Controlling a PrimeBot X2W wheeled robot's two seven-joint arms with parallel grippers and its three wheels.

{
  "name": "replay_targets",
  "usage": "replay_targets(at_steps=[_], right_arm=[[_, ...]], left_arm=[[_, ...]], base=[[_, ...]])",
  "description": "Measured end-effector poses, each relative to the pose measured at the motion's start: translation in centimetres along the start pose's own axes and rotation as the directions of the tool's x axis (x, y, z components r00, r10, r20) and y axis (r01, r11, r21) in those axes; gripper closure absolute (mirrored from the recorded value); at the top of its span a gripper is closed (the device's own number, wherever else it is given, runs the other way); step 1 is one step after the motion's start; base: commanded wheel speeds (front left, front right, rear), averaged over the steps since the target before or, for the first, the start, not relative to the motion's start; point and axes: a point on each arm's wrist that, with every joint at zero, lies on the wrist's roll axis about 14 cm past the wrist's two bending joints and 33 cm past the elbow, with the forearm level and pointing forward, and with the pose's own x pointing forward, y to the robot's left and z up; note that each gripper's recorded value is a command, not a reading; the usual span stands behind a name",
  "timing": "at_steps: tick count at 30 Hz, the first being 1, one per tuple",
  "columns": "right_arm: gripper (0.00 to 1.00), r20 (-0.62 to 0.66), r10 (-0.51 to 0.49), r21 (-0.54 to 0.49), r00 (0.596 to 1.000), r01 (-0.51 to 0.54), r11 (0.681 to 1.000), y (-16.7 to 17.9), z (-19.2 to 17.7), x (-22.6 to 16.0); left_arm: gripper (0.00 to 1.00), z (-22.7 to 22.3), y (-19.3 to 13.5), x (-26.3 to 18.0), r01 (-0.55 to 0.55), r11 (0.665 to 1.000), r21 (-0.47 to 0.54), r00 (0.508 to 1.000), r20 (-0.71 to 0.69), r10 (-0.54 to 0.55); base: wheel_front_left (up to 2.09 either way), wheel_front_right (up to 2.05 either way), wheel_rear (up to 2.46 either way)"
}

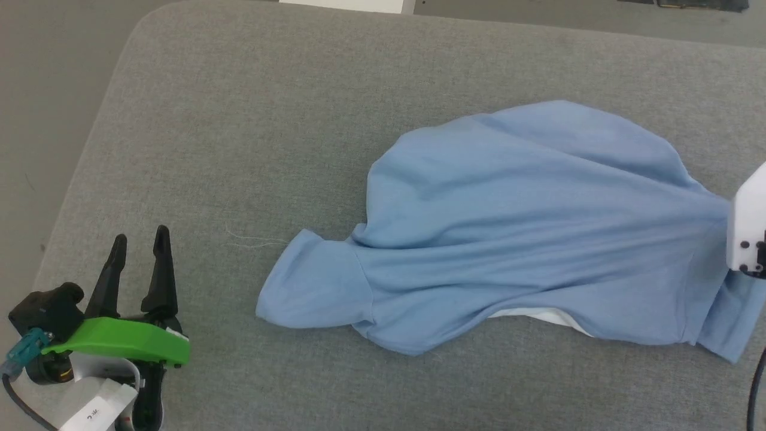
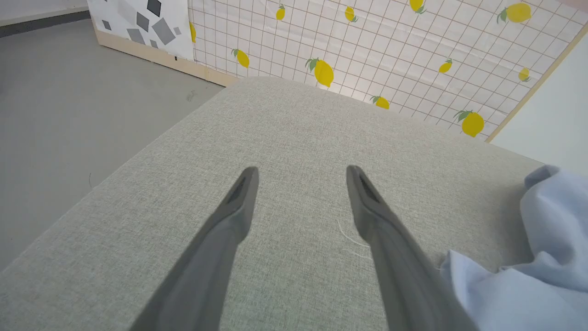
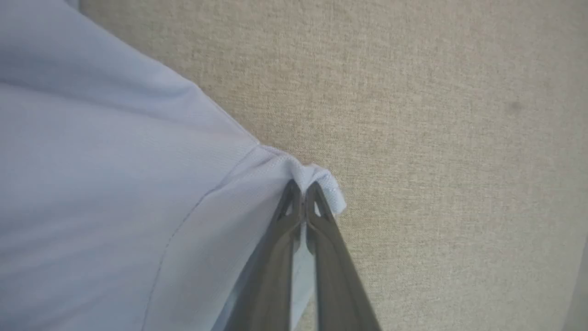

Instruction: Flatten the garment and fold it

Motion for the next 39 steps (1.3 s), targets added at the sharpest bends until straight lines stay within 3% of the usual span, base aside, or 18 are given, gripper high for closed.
replay_targets(at_steps=[1, 2, 4, 8, 14, 20, 23, 26, 32, 39], right_arm=[[0.86, 0.022, 0.008, 0.010, 1.000, -0.008, 1.000, 0.3, 0.4, -0.1], [0.00, 0.035, 0.021, 0.023, 0.999, -0.021, 1.000, 0.8, 0.5, -0.1], [0.00, 0.069, 0.045, 0.038, 0.997, -0.048, 0.998, 1.7, 0.9, -0.3], [0.00, 0.301, 0.079, 0.095, 0.950, -0.112, 0.989, 2.1, 4.4, -2.9], [0.00, 0.581, 0.094, 0.168, 0.808, -0.232, 0.958, 2.0, 7.3, -7.4], [0.00, 0.745, 0.060, 0.198, 0.665, -0.306, 0.931, 1.2, 5.4, -11.5], [0.00, 0.778, 0.022, 0.221, 0.628, -0.306, 0.926, 0.1, 3.6, -12.6], [0.00, 0.788, -0.006, 0.245, 0.616, -0.305, 0.920, -0.7, 1.2, -13.1], [0.00, 0.769, -0.019, 0.310, 0.639, -0.346, 0.885, -1.1, -3.4, -13.0], [0.00, 0.769, -0.051, 0.349, 0.638, -0.352, 0.868, -1.9, -4.5, -13.0]], left_arm=[[0.00, -0.1, 0.1, 0.0, -0.003, 1.000, 0.000, 1.000, -0.003, 0.003], [0.00, -0.1, 0.2, -0.1, -0.004, 1.000, 0.000, 1.000, -0.006, 0.004], [0.00, -0.1, 0.3, -0.2, -0.005, 1.000, 0.000, 1.000, -0.007, 0.005], [0.00, 0.4, -0.3, -0.4, 0.012, 1.000, -0.007, 1.000, 0.010, -0.012], [0.00, 1.1, -1.6, -1.0, 0.047, 0.999, -0.020, 0.999, 0.028, -0.046], [0.00, 1.5, -3.3, -2.0, 0.082, 0.996, -0.037, 0.996, 0.043, -0.080], [0.00, 1.6, -4.1, -2.2, 0.101, 0.994, -0.038, 0.994, 0.041, -0.099], [0.00, 1.7, -4.9, -2.5, 0.119, 0.992, -0.037, 0.992, 0.042, -0.117], [0.00, 2.1, -6.4, -2.6, 0.159, 0.987, -0.041, 0.986, 0.050, -0.157], [0.00, 2.0, -9.7, -1.9, 0.267, 0.963, -0.044, 0.964, -0.005, -0.268]], base=[[0.00, 0.00, 0.00], [0.00, 0.00, 0.00], [0.00, 0.00, 0.00], [0.00, 0.00, 0.00], [0.00, 0.00, 0.00], [0.00, 0.00, 0.00], [0.00, 0.00, 0.00], [0.00, 0.00, 0.00], [0.00, 0.00, 0.00], [0.00, 0.00, 0.00]])
